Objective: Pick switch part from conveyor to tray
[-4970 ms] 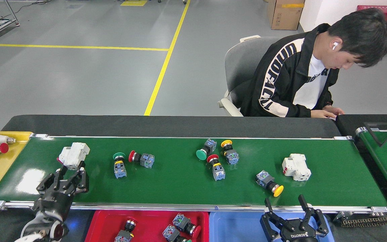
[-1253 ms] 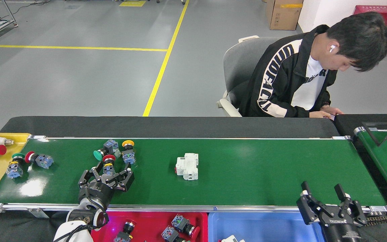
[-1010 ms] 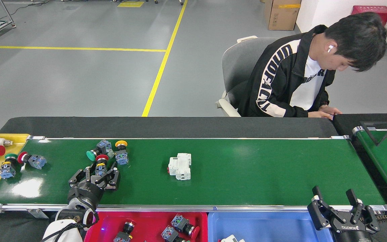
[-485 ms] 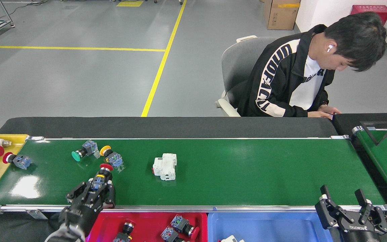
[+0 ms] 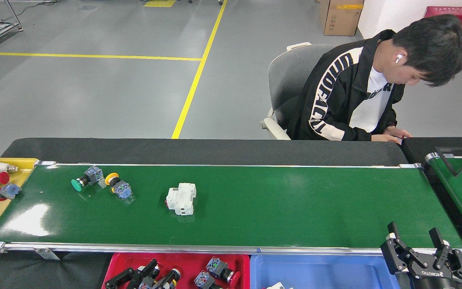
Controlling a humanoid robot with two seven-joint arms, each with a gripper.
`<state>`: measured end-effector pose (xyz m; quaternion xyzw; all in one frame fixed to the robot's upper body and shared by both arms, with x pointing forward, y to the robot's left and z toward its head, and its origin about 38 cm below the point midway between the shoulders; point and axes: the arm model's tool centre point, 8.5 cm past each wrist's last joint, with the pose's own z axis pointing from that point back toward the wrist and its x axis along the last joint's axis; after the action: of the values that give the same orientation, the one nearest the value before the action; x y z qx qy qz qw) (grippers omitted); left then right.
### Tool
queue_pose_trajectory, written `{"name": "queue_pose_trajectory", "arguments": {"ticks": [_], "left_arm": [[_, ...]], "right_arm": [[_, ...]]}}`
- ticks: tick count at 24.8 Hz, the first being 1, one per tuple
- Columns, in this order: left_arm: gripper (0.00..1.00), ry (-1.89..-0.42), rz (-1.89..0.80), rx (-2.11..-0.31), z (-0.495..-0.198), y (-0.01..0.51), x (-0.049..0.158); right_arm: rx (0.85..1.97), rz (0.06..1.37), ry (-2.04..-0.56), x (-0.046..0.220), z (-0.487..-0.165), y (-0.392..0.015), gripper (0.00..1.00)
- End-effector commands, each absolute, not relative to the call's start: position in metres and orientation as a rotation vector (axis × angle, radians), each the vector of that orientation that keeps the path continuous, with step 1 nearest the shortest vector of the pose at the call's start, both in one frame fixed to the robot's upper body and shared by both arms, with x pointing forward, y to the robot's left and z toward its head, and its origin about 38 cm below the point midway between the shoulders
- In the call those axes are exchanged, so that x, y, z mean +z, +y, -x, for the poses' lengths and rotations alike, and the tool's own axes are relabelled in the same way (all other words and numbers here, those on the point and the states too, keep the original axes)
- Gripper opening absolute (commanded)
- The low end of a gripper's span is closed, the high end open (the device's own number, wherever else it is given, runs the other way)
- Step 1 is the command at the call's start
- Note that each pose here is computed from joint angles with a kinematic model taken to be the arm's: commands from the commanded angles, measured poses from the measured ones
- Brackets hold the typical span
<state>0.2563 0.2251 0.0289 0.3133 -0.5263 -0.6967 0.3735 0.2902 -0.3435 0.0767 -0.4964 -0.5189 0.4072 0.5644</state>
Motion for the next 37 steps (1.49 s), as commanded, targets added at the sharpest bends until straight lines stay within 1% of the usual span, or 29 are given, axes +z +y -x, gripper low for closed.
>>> {"name": "queue_pose_trajectory", "arguments": {"ticks": [1,4,7,10,11,13,16,17,18,19,23,25,30,31,35,37], "left_arm": [[1.00,-1.366,-0.845,-1.740,-0.262,0.231,0.038],[1.00,-1.325,-0.907,-1.598,-0.264,0.255,0.043],[1.00,-1.261,-0.972,-1.463,-0.260,0.286,0.045],[1.00,-1.159,-1.055,-1.351,-0.258,0.315,0.048],[1.00,-1.130,-1.074,-1.325,-0.258,0.319,0.048],[1.00,-1.077,-1.110,-1.276,-0.259,0.328,0.048],[1.00,-1.078,-1.120,-1.267,-0.262,0.328,0.050],[1.00,-1.087,-1.135,-1.269,-0.268,0.327,0.054],[1.00,-1.111,-1.155,-1.267,-0.281,0.324,0.062],[1.00,-1.122,-1.159,-1.279,-0.294,0.319,0.063],[1.00,-1.071,-1.161,-1.310,-0.346,0.307,0.051],[1.00,-1.052,-1.144,-1.305,-0.363,0.306,0.044],[1.00,-1.022,-1.138,-1.315,-0.388,0.306,0.038],[1.00,-1.025,-1.138,-1.315,-0.392,0.306,0.039],[1.00,-1.038,-1.148,-1.309,-0.400,0.305,0.046],[1.00,-1.036,-1.143,-1.310,-0.403,0.304,0.045]], "right_arm": [[0.957,1.183,-1.250,0.084,-0.291,-0.343,1.00],[0.965,1.186,-1.252,0.085,-0.292,-0.342,1.00],[0.963,1.186,-1.257,0.086,-0.293,-0.341,1.00],[0.955,1.189,-1.274,0.085,-0.292,-0.338,1.00],[0.961,1.184,-1.294,0.084,-0.290,-0.335,1.00],[1.015,1.145,-1.362,0.079,-0.281,-0.324,1.00],[1.047,1.086,-1.396,0.069,-0.269,-0.313,1.00],[1.044,1.083,-1.392,0.068,-0.268,-0.313,1.00],[1.041,1.083,-1.391,0.067,-0.268,-0.312,1.00],[1.042,1.082,-1.390,0.067,-0.268,-0.312,1.00],[1.040,1.082,-1.394,0.068,-0.269,-0.311,1.00],[1.040,1.082,-1.397,0.069,-0.270,-0.310,1.00],[1.034,1.065,-1.400,0.065,-0.267,-0.306,1.00],[1.026,1.064,-1.401,0.065,-0.268,-0.305,1.00],[1.014,1.064,-1.406,0.066,-0.270,-0.303,0.99],[1.017,1.065,-1.405,0.066,-0.270,-0.303,0.99]]}}
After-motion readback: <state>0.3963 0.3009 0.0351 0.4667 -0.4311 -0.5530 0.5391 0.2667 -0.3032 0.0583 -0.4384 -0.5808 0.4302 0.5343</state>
